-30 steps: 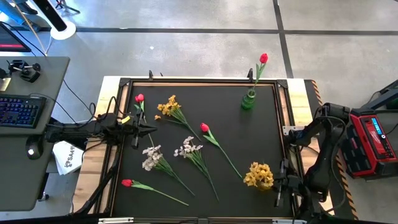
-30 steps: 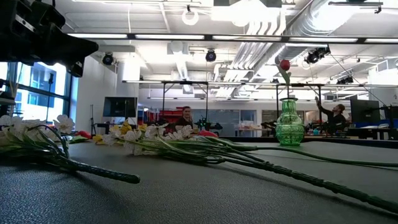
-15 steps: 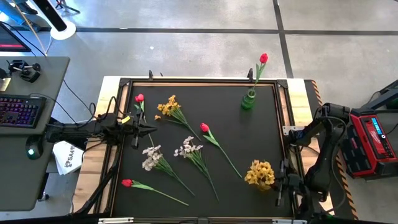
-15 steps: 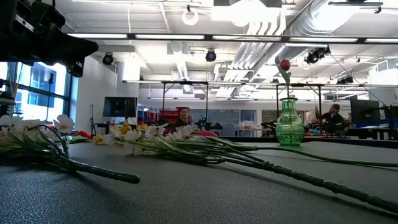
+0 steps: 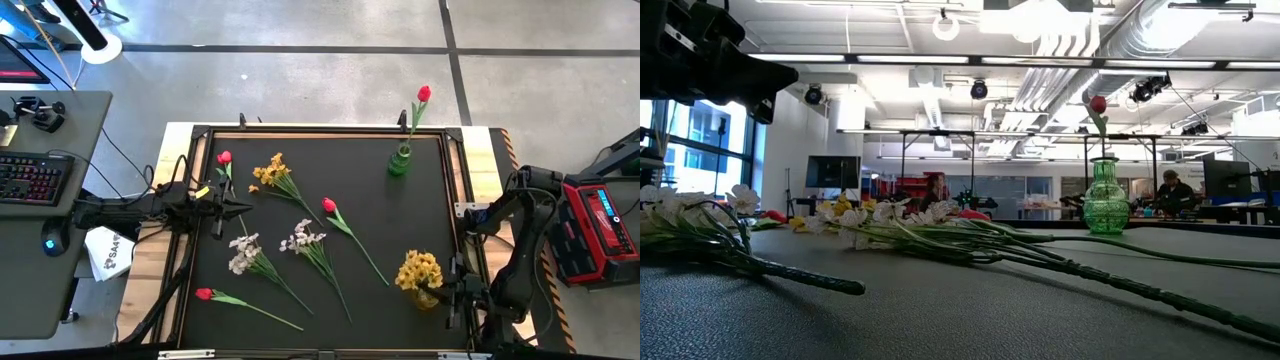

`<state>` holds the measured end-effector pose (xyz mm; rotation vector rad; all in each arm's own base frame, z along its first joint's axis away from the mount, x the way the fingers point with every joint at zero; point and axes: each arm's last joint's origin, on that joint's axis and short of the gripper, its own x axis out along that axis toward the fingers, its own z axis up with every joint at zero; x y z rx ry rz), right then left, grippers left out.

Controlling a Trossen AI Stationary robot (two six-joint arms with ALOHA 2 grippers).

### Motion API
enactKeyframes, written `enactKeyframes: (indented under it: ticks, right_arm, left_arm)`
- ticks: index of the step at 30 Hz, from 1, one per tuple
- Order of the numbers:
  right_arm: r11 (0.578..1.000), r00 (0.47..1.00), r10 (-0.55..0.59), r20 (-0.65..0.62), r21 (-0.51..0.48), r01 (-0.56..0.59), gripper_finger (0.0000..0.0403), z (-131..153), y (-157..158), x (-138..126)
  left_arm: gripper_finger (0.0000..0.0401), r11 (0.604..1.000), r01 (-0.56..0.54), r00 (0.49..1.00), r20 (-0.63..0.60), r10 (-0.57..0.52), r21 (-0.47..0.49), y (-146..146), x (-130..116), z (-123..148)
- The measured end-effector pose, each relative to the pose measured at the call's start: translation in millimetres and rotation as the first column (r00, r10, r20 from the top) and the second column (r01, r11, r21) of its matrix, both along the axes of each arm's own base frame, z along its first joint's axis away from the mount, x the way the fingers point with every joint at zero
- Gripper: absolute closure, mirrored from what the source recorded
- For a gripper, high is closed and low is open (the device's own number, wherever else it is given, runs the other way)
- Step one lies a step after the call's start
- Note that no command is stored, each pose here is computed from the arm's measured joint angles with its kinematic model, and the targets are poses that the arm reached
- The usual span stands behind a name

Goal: Sort flowers into vase by color
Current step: Put the right yellow flowers into the yellow vase

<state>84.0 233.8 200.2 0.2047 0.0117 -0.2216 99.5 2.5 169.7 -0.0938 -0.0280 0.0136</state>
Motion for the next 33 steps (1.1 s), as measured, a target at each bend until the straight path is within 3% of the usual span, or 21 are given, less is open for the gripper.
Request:
enactKeyframes:
  ticks: [15, 27, 33]
  right_arm:
    - [0.999, 0.996, 0.023, -0.088, 0.04, -0.019, 0.039, -3.1, -0.8, -0.4]
    - [0.999, 0.999, 0.027, -0.032, -0.04, -0.028, 0.0401, -1.6, -2.0, -6.2]
    - [0.995, 1.0, -0.022, 0.014, -0.093, 0.023, 0.0402, 4.9, -9.3, 1.4]
  left_arm:
    - [0.0395, 0.999, 0.001, 1.0, 0.001, -0.001, -0.035, 0.0, 0.0, 0.1]
    - [0.0401, 0.998, 0.014, 0.997, 0.079, -0.02, 0.069, -4.6, -0.5, 7.7]
    - [0.0401, 0.994, 0.001, 0.994, 0.113, -0.014, 0.111, -6.5, -0.9, 11.1]
